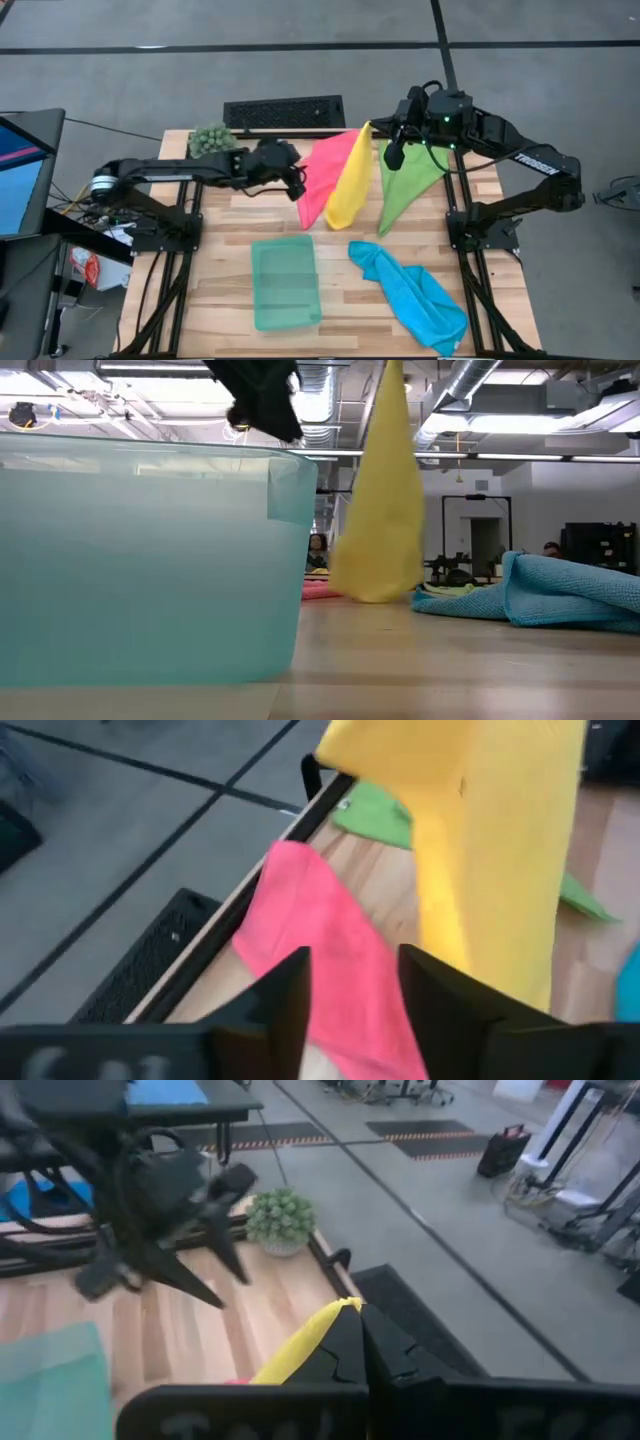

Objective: Fold microfiber towels
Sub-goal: Fold the yellow towel

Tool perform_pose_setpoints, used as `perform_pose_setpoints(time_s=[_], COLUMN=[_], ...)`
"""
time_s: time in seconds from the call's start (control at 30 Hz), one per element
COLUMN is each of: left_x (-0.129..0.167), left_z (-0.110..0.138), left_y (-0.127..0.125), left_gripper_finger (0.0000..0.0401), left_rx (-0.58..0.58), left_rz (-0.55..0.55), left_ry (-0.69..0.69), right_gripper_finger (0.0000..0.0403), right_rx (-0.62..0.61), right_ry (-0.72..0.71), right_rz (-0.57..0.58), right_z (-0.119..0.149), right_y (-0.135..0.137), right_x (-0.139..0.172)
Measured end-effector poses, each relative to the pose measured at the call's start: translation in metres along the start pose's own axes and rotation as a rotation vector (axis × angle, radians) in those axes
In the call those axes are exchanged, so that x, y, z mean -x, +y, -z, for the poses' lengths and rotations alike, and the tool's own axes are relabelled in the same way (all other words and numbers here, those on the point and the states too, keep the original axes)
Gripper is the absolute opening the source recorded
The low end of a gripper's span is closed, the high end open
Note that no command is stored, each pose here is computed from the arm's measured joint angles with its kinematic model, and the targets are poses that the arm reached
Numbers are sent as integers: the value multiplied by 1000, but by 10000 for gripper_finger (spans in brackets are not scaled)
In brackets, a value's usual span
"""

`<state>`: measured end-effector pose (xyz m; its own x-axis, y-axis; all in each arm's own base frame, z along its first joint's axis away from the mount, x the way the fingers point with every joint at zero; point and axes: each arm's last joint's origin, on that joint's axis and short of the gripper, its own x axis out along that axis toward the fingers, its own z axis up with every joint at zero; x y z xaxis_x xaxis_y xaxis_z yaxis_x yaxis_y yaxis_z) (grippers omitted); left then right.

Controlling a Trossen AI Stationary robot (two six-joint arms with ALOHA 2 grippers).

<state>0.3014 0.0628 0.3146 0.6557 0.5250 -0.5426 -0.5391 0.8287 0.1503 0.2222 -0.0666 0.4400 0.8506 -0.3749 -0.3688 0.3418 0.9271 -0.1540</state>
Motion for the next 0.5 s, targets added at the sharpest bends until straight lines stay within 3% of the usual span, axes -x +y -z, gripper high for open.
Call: perform_pose_setpoints(time_s=[0.17,0.5], left_x=[-29,-43], left_z=[0,-5], left_y=[3,29], left_gripper_finger=[202,208], left_rx=[6,-48], left_rz=[95,271], left_ry=[25,-9], right_gripper_finger=[0,0], right_rx=[-12,-21], right_ry=[37,162], right_rz=[-54,-265], right_z=[3,14], right_y=[11,53], right_x=[2,13])
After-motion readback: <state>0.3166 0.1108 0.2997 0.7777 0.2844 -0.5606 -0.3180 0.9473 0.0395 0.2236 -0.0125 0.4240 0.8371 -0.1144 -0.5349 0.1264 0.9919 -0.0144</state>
